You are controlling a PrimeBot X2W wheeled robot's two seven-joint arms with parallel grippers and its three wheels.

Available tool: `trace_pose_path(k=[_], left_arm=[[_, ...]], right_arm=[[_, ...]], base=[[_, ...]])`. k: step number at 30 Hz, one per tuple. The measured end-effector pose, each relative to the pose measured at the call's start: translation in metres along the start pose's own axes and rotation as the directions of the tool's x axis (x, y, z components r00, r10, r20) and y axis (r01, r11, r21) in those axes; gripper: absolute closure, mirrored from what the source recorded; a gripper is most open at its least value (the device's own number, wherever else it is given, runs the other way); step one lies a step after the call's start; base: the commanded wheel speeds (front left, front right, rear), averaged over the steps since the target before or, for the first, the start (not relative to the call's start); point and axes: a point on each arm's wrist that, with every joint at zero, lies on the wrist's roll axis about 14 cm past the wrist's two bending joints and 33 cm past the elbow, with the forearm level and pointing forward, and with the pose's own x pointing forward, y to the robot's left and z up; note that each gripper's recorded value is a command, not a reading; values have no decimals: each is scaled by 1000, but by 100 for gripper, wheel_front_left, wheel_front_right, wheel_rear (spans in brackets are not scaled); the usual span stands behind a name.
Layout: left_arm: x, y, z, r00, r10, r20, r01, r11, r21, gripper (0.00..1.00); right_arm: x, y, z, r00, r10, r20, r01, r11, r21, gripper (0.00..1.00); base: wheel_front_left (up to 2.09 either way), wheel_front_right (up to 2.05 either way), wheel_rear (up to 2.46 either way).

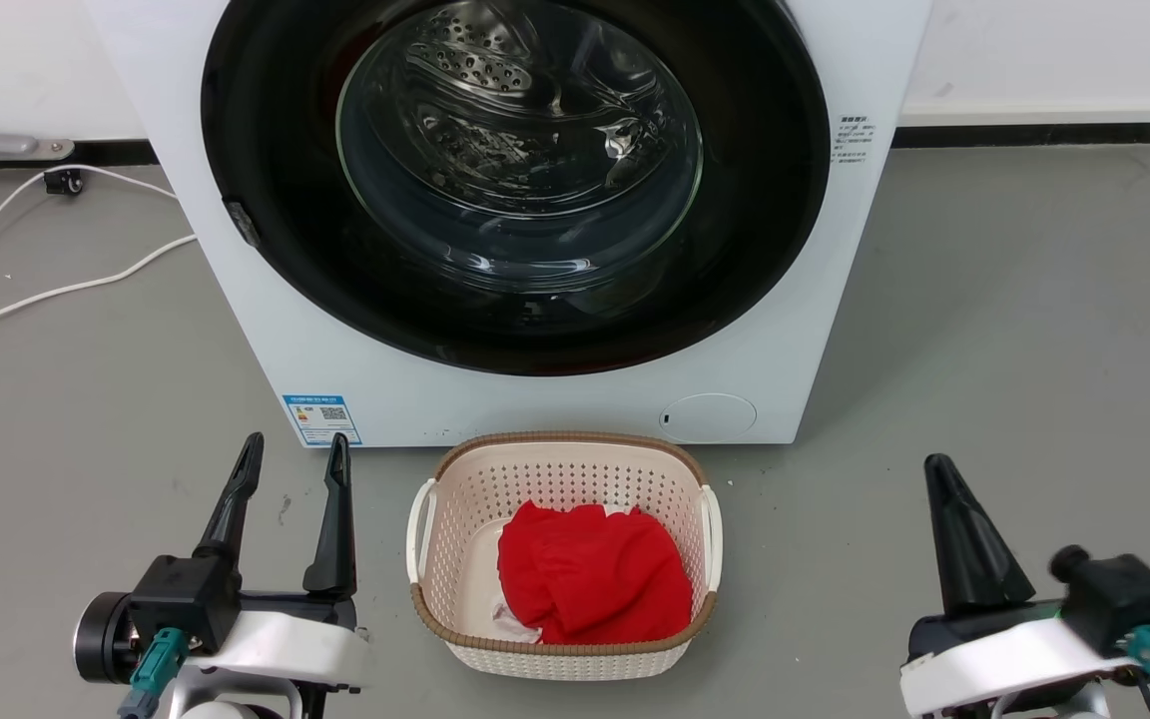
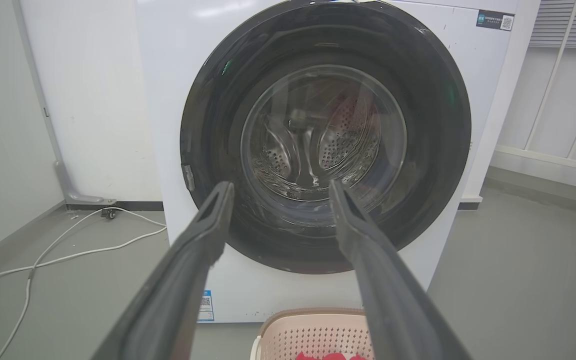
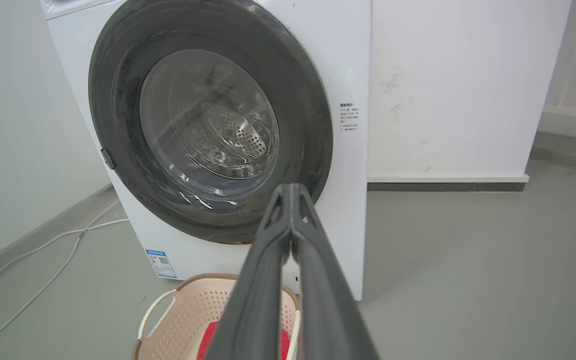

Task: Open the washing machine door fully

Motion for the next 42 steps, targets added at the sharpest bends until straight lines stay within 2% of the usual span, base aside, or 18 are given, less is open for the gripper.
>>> trace_pose_path(k=[3,6,7,9,10,12,15,17,18,19,21,22,28,30,33,37,39,42], left_arm=[[0,0,-1,1000,0,-2,0,1000,0,0],[0,0,-1,1000,0,-4,0,1000,0,0],[0,0,-1,1000,0,-4,0,1000,0,0],[1,0,-2,1000,1,-4,-1,1000,0,0],[1,1,-2,1000,1,-4,-1,1000,0,0],[1,1,-2,1000,3,-6,-3,1000,-2,0],[5,2,-4,1000,5,-8,-5,1000,-2,0],[8,3,-6,1000,8,-8,-8,1000,-4,0],[11,4,-6,1000,11,-8,-11,1000,-8,0],[13,5,-7,1000,14,-6,-14,1000,-9,0],[19,5,-8,1000,12,-6,-12,1000,-12,0],[21,4,-11,1000,9,-10,-9,1000,-13,0],[38,4,-17,1000,-3,-11,3,1000,-15,0],[43,5,-20,1000,-5,-14,5,1000,-18,0],[52,7,-24,1000,-8,-13,8,1000,-14,0],[62,10,-30,1000,-9,-15,9,1000,-13,0],[67,11,-34,1000,-10,-19,10,1000,-9,0],[74,12,-40,1000,-14,-22,13,1000,-5,0]], right_arm=[[0,-5,2,999,-45,26,38,979,202,100],[1,-11,0,994,-106,30,82,889,450,100],[3,-13,1,991,-128,36,90,846,525,100],[6,-18,1,984,-174,32,107,729,676,100],[7,-21,0,979,-201,24,114,648,753,100],[11,-28,-3,967,-253,-2,122,460,879,100],[25,-40,1,951,-310,-15,95,245,965,100],[38,-51,6,939,-342,-16,68,141,988,100],[46,-54,8,940,-341,-17,55,104,993,100],[53,-58,11,939,-345,-12,43,84,995,100],[70,-65,16,941,-338,-11,17,14,1000,100],[77,-72,20,937,-348,-8,6,-8,1000,100],[134,-99,39,958,-286,-2,16,47,999,100],[158,-99,48,972,-235,-2,23,86,996,100],[191,-100,59,986,-167,-17,44,164,985,100],[232,-84,66,996,-39,-74,82,299,951,100],[250,-75,66,993,16,-120,105,376,921,100],[272,-65,63,980,76,-185,131,453,882,100]], base=[[0,0,0],[0,0,0],[0,0,0],[0,0,0],[0,0,0],[0,0,0],[0,0,0],[0,0,0],[0,0,0],[0,0,0],[0,0,0],[0,0,0],[0,0,0],[0,0,0],[0,0,0],[0,0,0],[0,0,0],[0,0,0]])
